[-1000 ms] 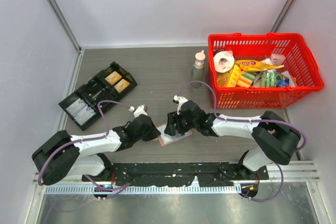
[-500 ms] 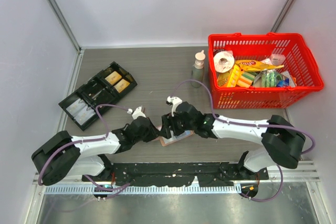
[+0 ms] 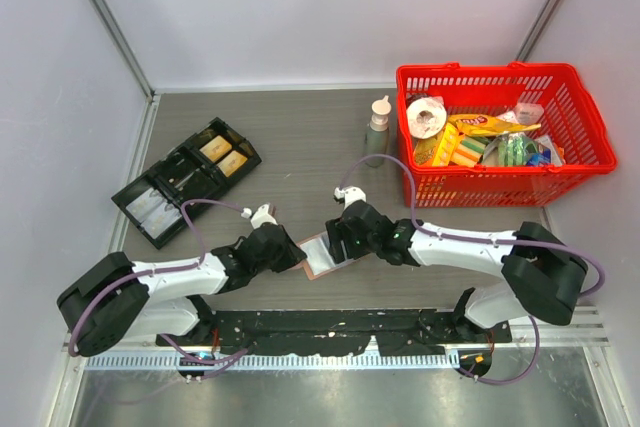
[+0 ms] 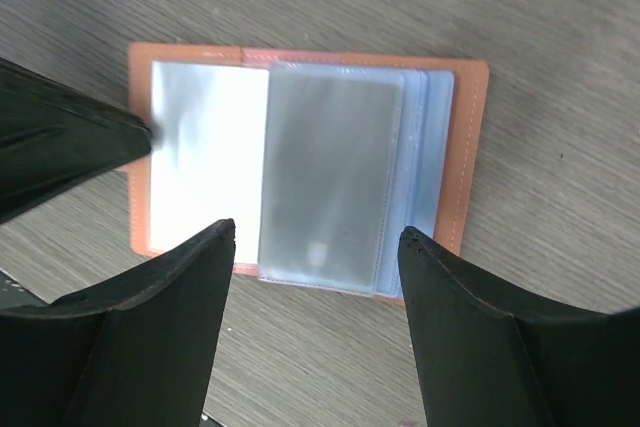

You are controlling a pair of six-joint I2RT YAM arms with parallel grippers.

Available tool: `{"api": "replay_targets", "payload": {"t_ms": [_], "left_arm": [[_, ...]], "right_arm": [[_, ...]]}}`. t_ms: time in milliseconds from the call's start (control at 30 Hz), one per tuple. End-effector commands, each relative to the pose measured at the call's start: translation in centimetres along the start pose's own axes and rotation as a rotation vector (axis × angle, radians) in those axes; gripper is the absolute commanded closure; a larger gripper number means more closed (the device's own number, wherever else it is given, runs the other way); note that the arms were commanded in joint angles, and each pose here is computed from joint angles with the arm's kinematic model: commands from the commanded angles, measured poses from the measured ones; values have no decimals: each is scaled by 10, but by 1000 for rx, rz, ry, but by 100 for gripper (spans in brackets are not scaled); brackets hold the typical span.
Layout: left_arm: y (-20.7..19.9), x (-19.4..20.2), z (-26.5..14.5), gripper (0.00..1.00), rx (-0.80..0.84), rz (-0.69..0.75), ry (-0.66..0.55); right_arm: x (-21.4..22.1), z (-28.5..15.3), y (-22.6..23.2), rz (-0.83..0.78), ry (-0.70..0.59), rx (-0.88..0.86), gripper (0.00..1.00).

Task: Take the credit cards out of the card holder
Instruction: Remove the credit card from the card holder.

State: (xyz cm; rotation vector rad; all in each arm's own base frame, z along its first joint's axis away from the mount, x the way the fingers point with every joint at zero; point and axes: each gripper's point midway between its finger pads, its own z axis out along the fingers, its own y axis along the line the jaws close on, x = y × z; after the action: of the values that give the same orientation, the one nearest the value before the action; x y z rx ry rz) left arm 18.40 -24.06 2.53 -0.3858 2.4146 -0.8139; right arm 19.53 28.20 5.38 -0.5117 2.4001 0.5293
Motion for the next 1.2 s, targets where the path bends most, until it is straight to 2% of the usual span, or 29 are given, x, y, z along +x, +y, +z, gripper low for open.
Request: {"api": "replay_targets", "payload": {"t_ms": [0, 433, 600, 800, 1167], "left_arm": [[17, 6, -2, 90, -60, 15, 11], [17, 8, -1, 90, -61, 15, 20], [16, 8, -1, 90, -57, 13, 19], [16, 9, -1, 91, -58, 14, 19], [16, 9, -1, 91, -58, 14, 19]], "right_arm": [[3, 7, 1, 23, -3, -12, 30], [5, 10, 9, 22, 7, -56, 30], [-13, 0, 15, 15, -42, -75, 30], [-31, -13, 0, -11, -113, 9, 30], [-4, 2, 8, 16, -27, -56, 30]]}}
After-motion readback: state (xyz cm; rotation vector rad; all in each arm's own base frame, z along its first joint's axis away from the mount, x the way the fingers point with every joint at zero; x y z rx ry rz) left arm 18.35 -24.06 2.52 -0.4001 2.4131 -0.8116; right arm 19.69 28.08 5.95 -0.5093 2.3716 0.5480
